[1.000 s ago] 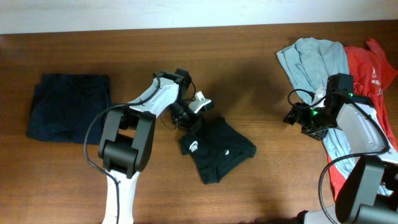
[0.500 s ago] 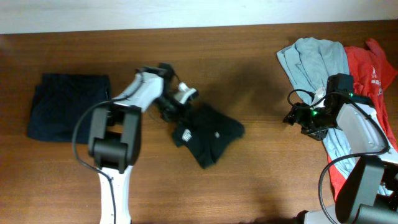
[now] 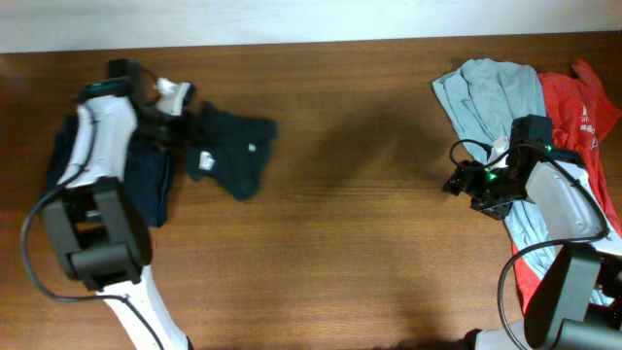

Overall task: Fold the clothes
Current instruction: 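Carry the bundle left and place it on the navy stack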

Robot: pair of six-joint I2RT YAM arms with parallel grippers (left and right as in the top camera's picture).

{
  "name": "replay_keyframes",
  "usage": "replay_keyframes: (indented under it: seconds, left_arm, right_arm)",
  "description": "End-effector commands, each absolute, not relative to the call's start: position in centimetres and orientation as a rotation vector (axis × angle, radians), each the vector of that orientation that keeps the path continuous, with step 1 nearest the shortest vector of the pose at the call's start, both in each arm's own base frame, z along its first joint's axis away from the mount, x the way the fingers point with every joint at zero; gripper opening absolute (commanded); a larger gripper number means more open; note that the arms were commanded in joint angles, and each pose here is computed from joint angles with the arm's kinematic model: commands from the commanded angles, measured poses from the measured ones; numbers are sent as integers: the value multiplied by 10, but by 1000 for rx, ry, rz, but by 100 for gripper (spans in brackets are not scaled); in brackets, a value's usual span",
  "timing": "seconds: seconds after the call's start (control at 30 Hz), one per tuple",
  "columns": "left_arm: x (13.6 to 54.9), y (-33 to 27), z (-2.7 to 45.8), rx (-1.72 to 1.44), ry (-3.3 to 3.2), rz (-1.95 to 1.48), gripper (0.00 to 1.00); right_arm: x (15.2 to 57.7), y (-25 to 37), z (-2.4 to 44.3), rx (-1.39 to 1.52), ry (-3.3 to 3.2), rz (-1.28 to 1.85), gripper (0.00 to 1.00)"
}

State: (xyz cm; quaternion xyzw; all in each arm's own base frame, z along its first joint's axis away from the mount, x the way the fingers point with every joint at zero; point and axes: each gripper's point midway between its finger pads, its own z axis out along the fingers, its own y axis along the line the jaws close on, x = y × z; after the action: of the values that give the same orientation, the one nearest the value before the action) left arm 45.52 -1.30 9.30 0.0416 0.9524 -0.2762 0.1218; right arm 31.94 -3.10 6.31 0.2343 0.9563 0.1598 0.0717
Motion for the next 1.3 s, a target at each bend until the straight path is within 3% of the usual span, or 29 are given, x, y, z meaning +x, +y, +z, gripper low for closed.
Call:
replay_keyframes:
  seconds: [0.0,0.3,0.57,0.9,1.0,1.27]
  left_arm:
    - [462,32,115,15,2711,-741,1]
    - [453,114,160,-137,2606,-659,1]
    - [439,143,175,-224,2557,-663,0]
    - [414,212,163,-382,2633,-363,1]
    - [414,218,161,-387,2639,-321,2]
    - [437,176,203,-265,2457,-613,0]
  right_arm:
    - [320,-30,65,704,2869,493,74]
    - [320,-30,65,704,2868,493,74]
    - [320,-30,65,705,2869,493,74]
    - [320,-30,65,705,2868,493,74]
    - [320,-30,65,704,2868,493,74]
    - [319,-30,65,707,2872,494,74]
